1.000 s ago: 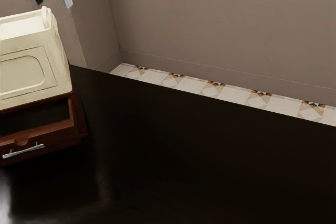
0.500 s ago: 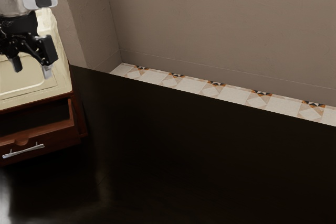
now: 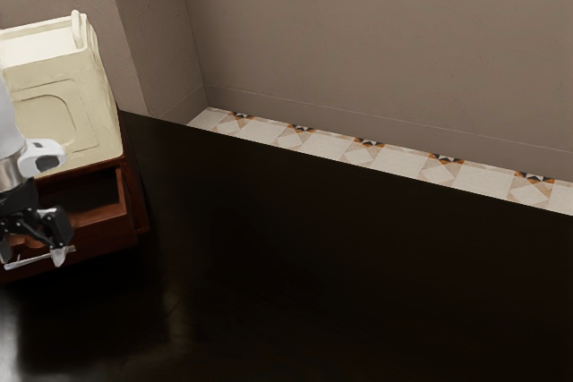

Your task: Push the drawer handle with one arm to close the drawer

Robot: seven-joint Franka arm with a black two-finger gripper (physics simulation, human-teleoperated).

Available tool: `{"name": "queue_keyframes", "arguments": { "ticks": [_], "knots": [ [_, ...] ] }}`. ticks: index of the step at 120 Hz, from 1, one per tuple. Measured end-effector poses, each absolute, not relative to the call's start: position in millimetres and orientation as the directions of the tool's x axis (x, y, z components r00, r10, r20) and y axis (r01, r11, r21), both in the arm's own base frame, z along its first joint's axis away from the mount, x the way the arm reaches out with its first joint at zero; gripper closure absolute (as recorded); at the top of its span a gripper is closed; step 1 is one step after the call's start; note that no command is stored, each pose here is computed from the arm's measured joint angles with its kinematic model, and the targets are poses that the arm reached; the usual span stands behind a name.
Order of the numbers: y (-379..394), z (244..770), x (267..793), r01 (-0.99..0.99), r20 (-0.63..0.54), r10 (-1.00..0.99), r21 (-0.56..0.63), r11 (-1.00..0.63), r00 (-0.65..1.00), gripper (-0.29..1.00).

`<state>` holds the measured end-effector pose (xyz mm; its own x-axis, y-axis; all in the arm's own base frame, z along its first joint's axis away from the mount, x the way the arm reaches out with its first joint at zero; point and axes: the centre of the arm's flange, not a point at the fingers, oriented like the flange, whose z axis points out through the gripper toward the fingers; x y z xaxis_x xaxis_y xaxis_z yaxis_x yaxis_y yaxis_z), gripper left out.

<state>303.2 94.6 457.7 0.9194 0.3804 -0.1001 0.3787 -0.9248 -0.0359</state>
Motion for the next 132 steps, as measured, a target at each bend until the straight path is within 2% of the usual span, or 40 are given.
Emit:
{"name": "queue_keyframes", "arguments": {
  "ticks": [26, 56, 78, 99, 132],
  "knots": [
    [106, 435, 303, 0.413, -0.075, 0.413, -0.027, -0.911, 0.907, 0.02],
    [121, 417, 309, 0.449, -0.06, 0.45, -0.024, -0.893, 0.891, 0.46],
    [124, 415, 314, 0.46, -0.041, 0.46, -0.013, -0.888, 0.887, 0.65],
    [127, 401, 324, 0.466, -0.057, 0.466, -0.01, -0.885, 0.883, 0.73],
    [138, 404, 332, 0.49, -0.019, 0.49, -0.006, -0.872, 0.871, 0.76]
  ]
}}
